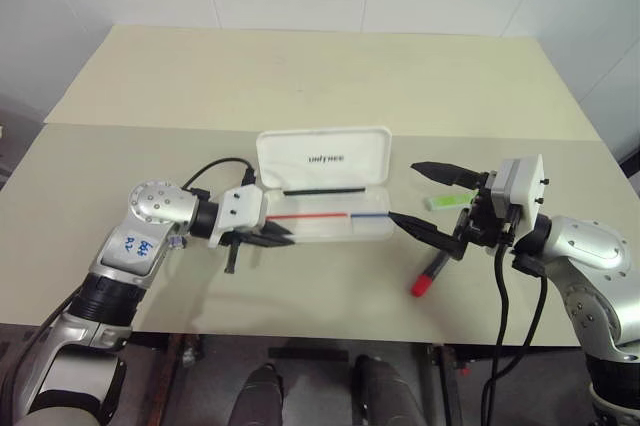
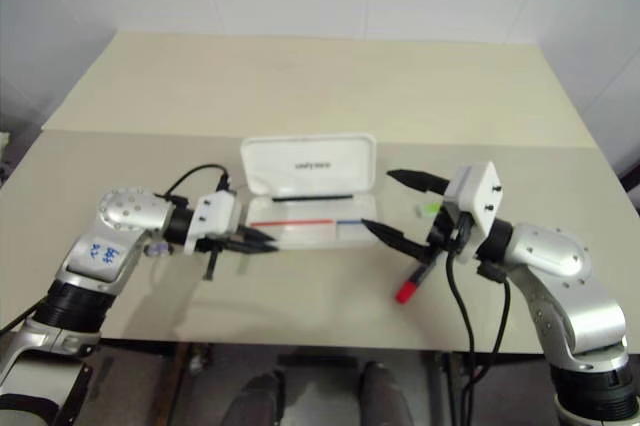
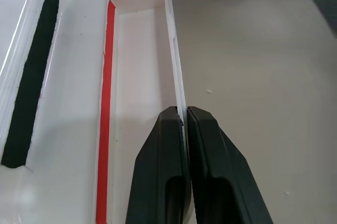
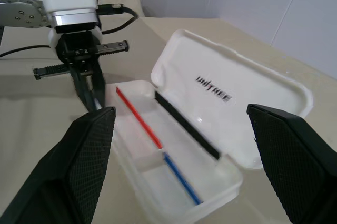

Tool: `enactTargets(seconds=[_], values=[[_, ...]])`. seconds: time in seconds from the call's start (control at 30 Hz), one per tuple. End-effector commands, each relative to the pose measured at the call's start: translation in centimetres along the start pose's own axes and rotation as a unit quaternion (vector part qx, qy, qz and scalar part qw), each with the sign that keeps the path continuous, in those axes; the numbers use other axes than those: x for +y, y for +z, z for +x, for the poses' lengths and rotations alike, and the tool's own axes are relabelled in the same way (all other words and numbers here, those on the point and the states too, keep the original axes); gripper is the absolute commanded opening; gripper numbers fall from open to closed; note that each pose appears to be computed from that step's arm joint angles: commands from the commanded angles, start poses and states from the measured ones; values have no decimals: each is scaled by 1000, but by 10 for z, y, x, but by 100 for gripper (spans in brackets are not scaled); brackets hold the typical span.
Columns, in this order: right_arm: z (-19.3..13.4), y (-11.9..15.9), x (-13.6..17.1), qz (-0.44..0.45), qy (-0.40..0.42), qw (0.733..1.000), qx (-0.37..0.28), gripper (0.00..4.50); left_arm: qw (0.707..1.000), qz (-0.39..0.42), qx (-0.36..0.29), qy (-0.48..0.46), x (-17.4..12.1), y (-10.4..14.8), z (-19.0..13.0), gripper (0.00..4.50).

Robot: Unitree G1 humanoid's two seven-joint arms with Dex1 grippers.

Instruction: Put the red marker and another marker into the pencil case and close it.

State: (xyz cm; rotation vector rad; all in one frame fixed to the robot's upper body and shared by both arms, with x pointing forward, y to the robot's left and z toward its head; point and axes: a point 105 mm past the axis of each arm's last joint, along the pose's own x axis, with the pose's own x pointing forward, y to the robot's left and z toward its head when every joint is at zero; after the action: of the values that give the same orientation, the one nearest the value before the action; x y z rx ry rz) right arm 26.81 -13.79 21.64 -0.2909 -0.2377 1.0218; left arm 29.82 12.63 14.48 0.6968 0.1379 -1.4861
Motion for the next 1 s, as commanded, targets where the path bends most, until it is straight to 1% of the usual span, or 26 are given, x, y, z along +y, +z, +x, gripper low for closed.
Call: enactTargets(seconds=[0.03, 0.4, 0.67, 0.93, 1.0], values=[[-7, 13, 7, -16, 11, 1000, -3, 422, 1000, 24, -11, -12, -7, 8, 4, 3], [-23, 9, 29, 8, 37, 999, 34, 422, 1000, 7, 7, -15, -10, -4, 21, 3], [-27, 5, 31, 14, 44, 998, 45, 422, 1000, 5, 22, -16, -3, -9, 27, 3], [-26, 5, 30, 12, 43, 998, 44, 422, 1000, -24, 16, -7, -3, -9, 35, 3], [-25, 5, 30, 11, 44, 998, 42, 422, 1000, -20, 10, -8, -3, -6, 36, 53]])
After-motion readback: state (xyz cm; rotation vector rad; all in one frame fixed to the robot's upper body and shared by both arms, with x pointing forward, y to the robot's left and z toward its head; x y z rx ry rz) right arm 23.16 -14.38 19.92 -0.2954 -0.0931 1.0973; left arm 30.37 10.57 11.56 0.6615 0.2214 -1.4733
